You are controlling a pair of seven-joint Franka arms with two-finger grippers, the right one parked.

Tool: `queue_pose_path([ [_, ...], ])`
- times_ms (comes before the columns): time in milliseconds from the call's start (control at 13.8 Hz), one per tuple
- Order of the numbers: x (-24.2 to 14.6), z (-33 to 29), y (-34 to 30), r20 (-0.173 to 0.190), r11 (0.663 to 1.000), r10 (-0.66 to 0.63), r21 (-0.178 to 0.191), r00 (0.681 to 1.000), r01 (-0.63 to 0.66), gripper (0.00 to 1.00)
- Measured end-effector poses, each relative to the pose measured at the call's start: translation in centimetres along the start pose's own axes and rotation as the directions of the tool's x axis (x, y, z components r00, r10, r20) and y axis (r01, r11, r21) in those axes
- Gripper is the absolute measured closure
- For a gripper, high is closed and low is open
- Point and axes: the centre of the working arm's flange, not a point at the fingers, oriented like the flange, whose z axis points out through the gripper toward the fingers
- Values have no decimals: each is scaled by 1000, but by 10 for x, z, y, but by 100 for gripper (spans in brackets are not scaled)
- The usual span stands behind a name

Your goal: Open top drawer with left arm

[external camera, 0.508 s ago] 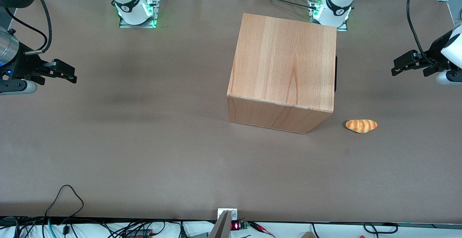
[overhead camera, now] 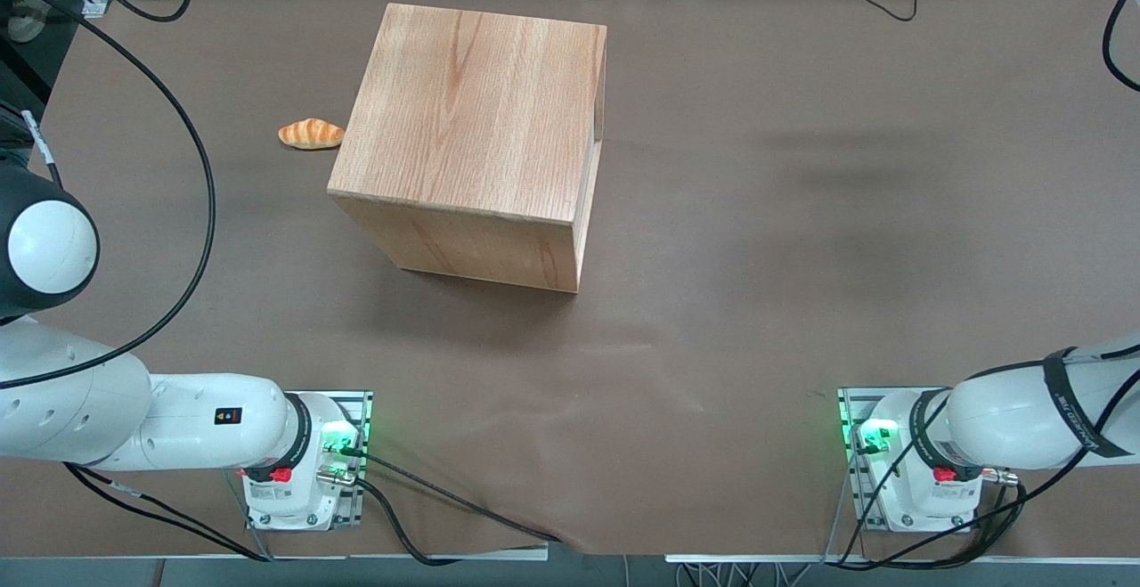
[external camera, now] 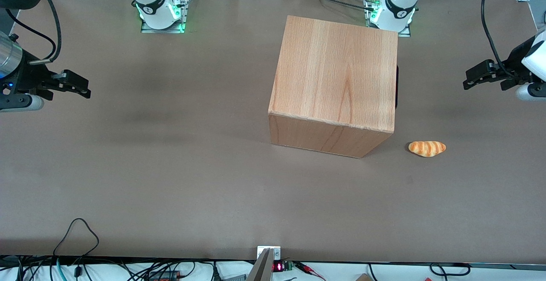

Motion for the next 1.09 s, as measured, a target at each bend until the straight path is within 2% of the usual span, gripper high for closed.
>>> queue_pose_path([
  [290,14,26,3,45,1000,3,-1,999,-3,0],
  [581,30,78,30,160,999,47,-7,986,-46,0],
  [653,34,90,35,180,999,53,-15,982,-51,0],
  [871,37,109,33,237,996,46,-81,970,-27,0],
  [1089,36,129,32,310,994,64,-106,949,-32,0],
])
